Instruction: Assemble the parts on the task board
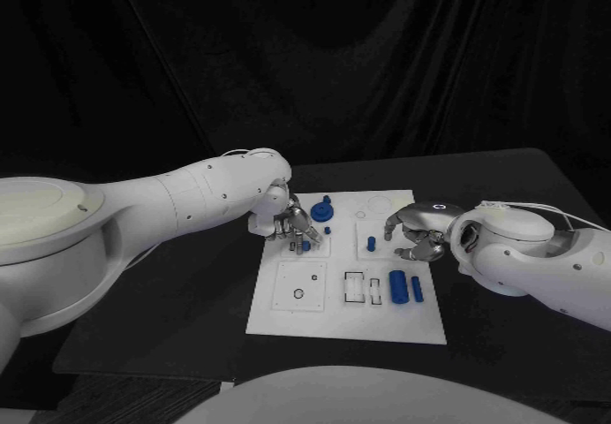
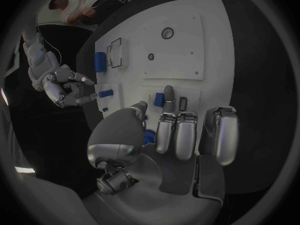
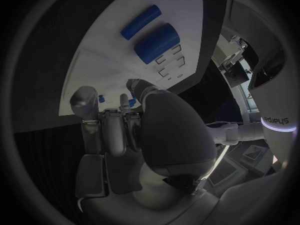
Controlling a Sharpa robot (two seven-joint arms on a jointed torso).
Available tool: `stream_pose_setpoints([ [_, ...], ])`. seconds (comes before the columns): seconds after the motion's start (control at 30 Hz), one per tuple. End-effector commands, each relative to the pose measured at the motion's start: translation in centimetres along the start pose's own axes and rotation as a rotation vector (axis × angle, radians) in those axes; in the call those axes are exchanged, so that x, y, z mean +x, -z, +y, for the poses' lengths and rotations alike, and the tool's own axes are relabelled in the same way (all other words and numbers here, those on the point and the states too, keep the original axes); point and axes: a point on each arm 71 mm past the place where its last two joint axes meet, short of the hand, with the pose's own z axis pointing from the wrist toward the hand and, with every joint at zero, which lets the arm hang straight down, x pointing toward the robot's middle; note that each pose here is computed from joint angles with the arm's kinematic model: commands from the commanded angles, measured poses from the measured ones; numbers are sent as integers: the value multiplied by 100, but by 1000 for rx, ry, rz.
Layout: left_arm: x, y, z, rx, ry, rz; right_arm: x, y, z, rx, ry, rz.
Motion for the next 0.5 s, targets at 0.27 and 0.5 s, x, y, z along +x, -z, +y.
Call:
stream_pose_setpoints([
  [0.27, 53, 4, 6, 30, 27, -28, 20, 9, -22, 17, 1, 8],
  [0.5, 79, 46, 33, 72, 28, -97, 22, 14, -32, 20, 1, 9],
])
